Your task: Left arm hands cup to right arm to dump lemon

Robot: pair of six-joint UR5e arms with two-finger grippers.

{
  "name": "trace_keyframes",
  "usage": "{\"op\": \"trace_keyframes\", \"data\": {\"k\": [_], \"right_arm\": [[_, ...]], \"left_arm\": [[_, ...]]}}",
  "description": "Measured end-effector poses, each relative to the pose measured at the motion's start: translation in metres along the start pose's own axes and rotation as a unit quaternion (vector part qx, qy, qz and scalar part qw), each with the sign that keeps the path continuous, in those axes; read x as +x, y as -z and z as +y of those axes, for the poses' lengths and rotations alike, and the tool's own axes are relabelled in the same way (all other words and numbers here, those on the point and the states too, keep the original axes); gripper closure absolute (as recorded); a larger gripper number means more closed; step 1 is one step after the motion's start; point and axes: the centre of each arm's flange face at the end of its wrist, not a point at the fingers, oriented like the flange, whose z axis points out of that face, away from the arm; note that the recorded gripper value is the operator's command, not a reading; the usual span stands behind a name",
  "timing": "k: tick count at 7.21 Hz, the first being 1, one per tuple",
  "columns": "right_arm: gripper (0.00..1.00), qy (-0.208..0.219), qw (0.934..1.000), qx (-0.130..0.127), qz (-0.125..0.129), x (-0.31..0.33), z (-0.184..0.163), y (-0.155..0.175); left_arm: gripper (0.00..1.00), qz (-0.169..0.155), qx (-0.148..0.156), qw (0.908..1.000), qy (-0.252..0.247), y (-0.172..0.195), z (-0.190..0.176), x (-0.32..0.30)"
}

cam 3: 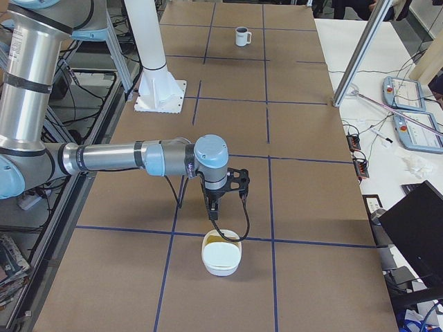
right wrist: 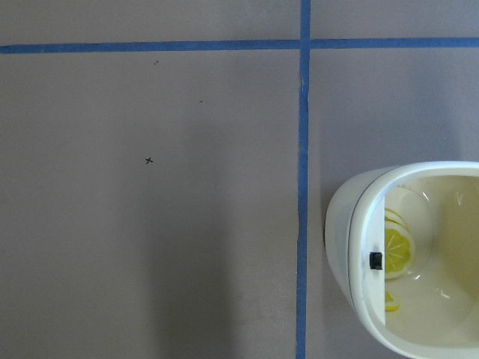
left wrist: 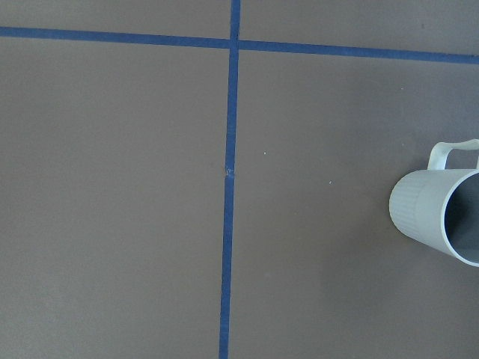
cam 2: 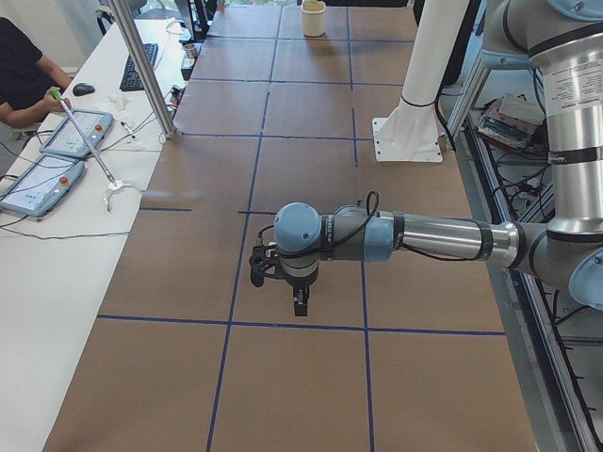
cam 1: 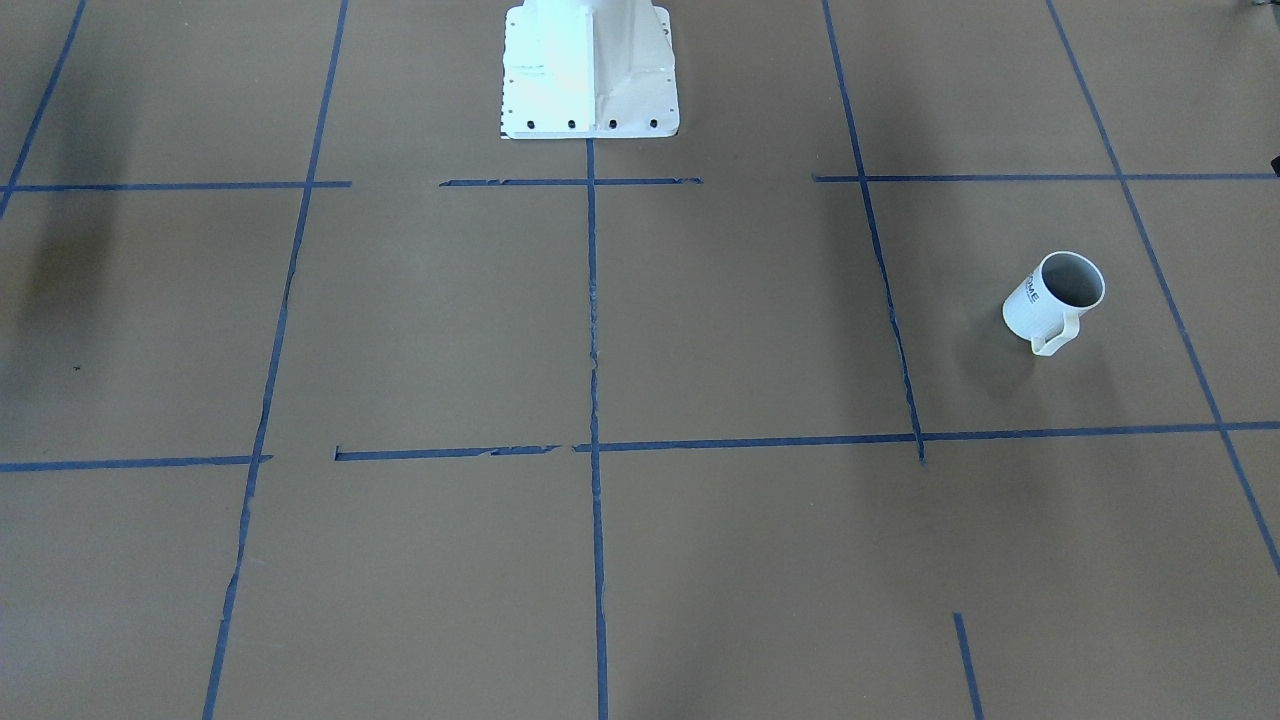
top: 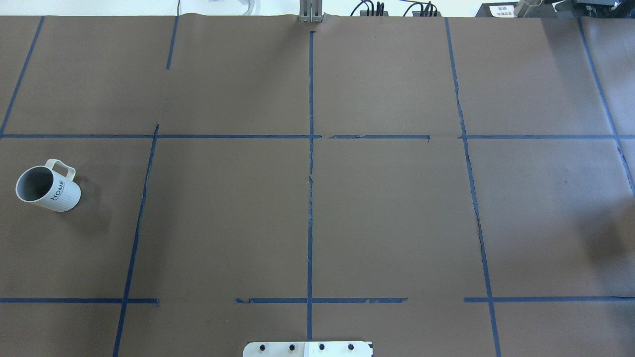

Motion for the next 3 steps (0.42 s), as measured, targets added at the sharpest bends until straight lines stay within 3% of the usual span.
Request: {"op": "trace_keyframes", "data": {"k": [3], "right_arm": [[0.0, -0.001, 1.0, -0.001, -0.002, 0.0, 0.0005, -0.0003]], "left_arm": [[0.0, -0.001, 0.01, 0.9999, -0.009, 0.012, 0.0048, 0.0122]]}}
